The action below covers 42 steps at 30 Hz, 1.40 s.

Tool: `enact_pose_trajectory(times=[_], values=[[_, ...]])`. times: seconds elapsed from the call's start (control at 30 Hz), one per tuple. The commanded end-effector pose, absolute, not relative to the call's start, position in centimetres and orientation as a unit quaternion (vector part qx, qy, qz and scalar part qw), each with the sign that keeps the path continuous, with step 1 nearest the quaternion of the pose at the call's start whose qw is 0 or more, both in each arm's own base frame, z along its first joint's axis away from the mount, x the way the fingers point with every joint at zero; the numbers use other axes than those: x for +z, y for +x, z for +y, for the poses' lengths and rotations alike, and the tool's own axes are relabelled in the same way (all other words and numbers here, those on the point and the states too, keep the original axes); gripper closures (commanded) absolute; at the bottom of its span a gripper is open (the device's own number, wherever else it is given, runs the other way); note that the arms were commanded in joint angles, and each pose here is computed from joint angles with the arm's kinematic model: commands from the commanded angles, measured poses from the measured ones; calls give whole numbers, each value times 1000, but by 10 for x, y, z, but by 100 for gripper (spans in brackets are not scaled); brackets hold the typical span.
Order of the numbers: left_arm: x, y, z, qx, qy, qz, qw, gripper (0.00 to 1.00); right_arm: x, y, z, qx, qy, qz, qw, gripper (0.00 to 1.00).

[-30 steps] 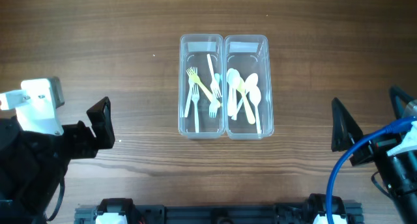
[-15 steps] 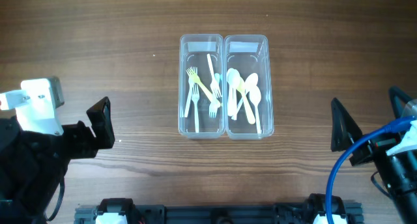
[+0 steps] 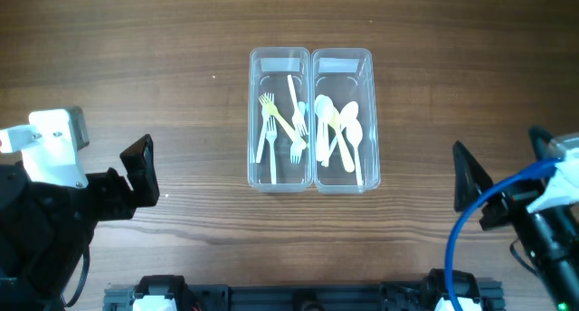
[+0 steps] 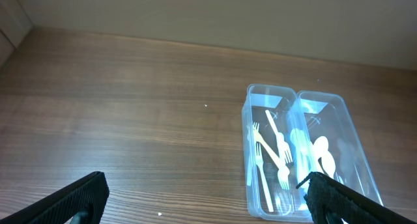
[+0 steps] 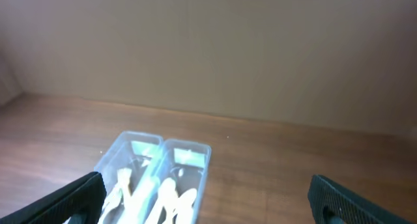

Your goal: Pack container

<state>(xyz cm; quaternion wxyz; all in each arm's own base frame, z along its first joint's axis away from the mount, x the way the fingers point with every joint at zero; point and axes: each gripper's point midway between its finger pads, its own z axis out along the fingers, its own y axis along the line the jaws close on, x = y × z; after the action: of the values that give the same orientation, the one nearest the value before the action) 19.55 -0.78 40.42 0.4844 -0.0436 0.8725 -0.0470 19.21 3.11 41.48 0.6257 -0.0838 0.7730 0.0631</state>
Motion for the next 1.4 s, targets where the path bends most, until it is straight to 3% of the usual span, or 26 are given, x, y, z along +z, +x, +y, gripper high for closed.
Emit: enact_pose_trajectory(times=[0.0, 0.6, 1.37], values=[[406, 196, -6, -41, -42, 871, 487, 0, 393, 198, 31, 43, -112, 770, 627, 0], [406, 196, -6, -41, -42, 871, 487, 0, 229, 214, 29, 40, -115, 764, 634, 0], [406, 196, -6, -41, -42, 871, 487, 0, 178, 241, 26, 35, -120, 744, 657, 0]])
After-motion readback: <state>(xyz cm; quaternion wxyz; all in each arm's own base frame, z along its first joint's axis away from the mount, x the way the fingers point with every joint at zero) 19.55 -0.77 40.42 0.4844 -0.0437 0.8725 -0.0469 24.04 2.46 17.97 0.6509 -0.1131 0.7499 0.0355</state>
